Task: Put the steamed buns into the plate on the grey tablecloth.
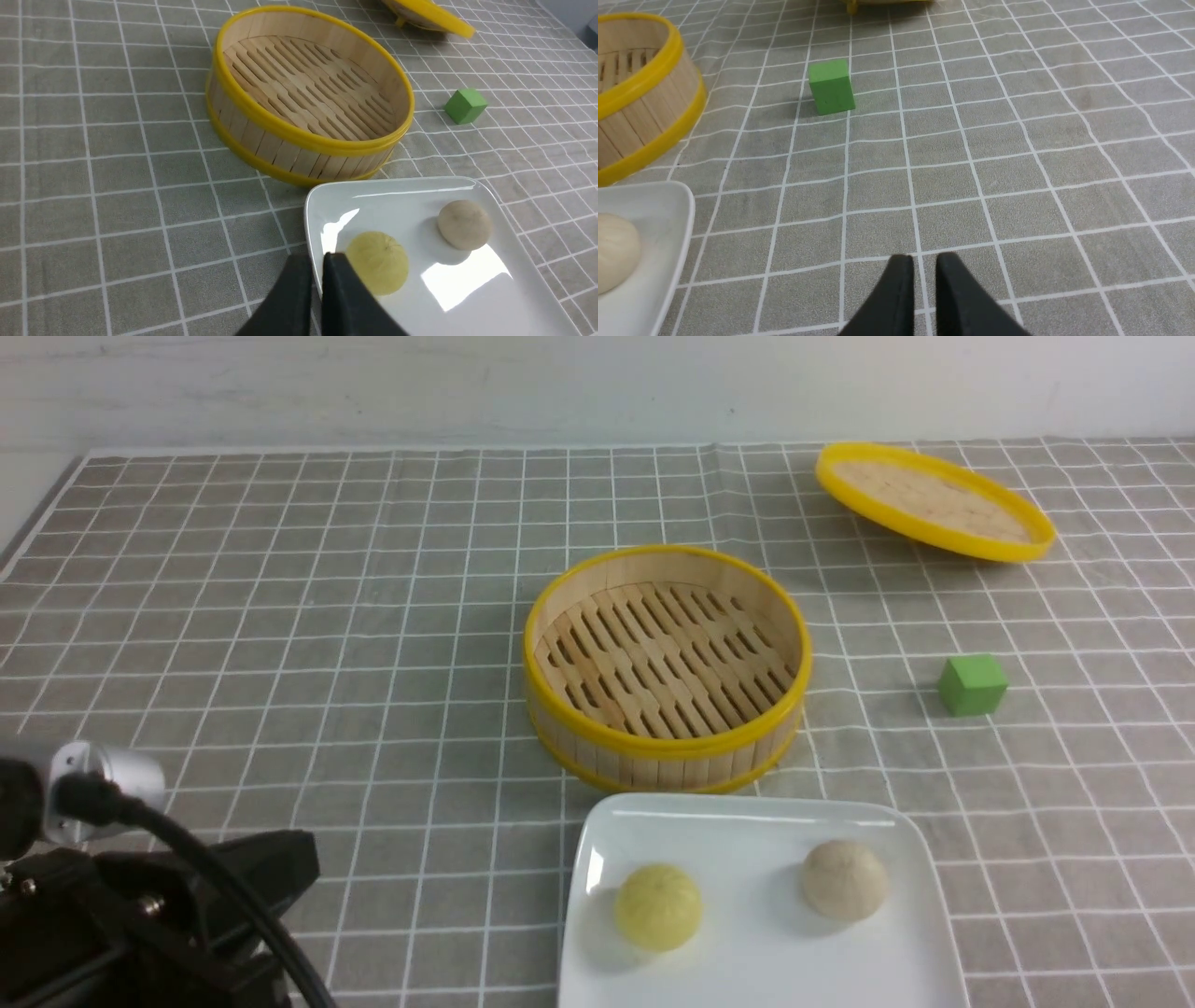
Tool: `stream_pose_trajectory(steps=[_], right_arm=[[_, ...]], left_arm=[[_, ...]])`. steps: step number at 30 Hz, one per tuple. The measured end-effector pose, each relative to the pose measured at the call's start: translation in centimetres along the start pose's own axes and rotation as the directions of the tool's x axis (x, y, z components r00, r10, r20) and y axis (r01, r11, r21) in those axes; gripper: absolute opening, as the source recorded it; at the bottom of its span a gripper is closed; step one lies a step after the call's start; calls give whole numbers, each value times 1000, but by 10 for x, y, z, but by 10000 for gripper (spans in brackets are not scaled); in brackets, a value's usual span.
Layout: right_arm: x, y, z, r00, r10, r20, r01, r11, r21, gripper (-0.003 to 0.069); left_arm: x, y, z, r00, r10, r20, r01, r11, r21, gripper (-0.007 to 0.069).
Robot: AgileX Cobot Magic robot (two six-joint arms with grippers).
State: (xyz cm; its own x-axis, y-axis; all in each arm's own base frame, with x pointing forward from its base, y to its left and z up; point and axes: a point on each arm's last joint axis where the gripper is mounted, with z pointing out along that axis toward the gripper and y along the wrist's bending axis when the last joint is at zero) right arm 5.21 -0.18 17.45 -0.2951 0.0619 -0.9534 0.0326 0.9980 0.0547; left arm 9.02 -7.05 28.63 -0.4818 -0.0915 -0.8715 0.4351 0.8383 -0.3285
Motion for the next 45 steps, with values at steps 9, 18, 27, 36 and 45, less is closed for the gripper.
stream_pose_trajectory(steps=[9,18,27,36,45], right_arm=[[0,0,0,1000,0,0,0,1000,0,106],[0,0,0,1000,0,0,0,1000,0,118],[0,0,0,1000,0,0,0,1000,0,124],[0,0,0,1000,0,0,0,1000,0,129],[0,0,0,1000,0,0,0,1000,0,142]], left_arm=[[16,23,0,997,-20,78,27,996,-83,67],[77,64,-23,962,116,246,-21,933,-360,73],[110,84,-27,975,86,206,47,823,-566,76],[111,83,-27,977,116,176,2,831,-556,87],[111,83,-27,977,119,174,-3,831,-556,88]])
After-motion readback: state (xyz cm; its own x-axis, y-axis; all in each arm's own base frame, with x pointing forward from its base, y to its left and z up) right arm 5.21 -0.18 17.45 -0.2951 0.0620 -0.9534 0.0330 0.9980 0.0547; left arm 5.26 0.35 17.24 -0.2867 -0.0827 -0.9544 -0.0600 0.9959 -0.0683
